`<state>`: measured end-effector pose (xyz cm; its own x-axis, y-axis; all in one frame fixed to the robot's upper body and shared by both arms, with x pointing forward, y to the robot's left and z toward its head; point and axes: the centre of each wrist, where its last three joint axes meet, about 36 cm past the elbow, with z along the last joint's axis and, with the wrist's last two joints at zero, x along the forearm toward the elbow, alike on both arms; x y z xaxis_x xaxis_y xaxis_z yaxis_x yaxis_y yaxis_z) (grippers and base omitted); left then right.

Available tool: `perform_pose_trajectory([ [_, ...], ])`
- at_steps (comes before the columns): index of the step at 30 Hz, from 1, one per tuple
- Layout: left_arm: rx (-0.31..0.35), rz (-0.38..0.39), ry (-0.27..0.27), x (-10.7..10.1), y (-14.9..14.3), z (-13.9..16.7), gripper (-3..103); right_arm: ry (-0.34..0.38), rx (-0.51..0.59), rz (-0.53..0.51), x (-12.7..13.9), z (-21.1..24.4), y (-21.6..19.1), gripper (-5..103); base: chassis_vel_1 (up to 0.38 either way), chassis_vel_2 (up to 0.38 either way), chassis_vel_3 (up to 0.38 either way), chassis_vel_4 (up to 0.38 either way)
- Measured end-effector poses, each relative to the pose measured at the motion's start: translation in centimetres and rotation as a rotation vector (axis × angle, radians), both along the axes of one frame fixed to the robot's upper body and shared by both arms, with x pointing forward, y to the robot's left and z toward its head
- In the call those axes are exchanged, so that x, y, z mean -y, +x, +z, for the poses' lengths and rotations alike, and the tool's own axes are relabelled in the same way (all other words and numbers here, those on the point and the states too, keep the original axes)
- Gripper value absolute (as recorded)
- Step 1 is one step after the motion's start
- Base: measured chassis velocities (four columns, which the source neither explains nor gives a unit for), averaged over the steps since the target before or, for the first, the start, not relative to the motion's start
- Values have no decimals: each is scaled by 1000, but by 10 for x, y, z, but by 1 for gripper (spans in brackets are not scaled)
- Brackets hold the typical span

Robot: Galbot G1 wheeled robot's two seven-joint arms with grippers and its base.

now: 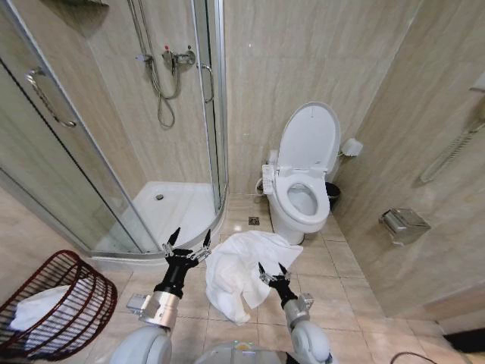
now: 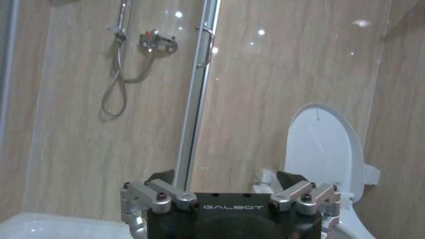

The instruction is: Discard the used towel into the hamper.

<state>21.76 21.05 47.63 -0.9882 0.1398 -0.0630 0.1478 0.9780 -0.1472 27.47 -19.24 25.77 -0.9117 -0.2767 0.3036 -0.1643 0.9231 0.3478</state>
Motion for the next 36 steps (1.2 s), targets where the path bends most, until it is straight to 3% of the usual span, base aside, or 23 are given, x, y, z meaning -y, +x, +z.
perform_pose_trajectory([
  [7,0,0,0,0,0,0,100,-54,-40,-21,25,-24,12,100,0,0,0,0],
  [13,0,0,0,0,0,0,100,-30,-74,-50,33,-31,24,100,0,0,0,0],
  [24,0,0,0,0,0,0,100,-206,-89,57,47,-77,44,100,0,0,0,0],
  [36,0,0,0,0,0,0,100,-199,-84,85,39,-92,57,100,10,10,15,11],
])
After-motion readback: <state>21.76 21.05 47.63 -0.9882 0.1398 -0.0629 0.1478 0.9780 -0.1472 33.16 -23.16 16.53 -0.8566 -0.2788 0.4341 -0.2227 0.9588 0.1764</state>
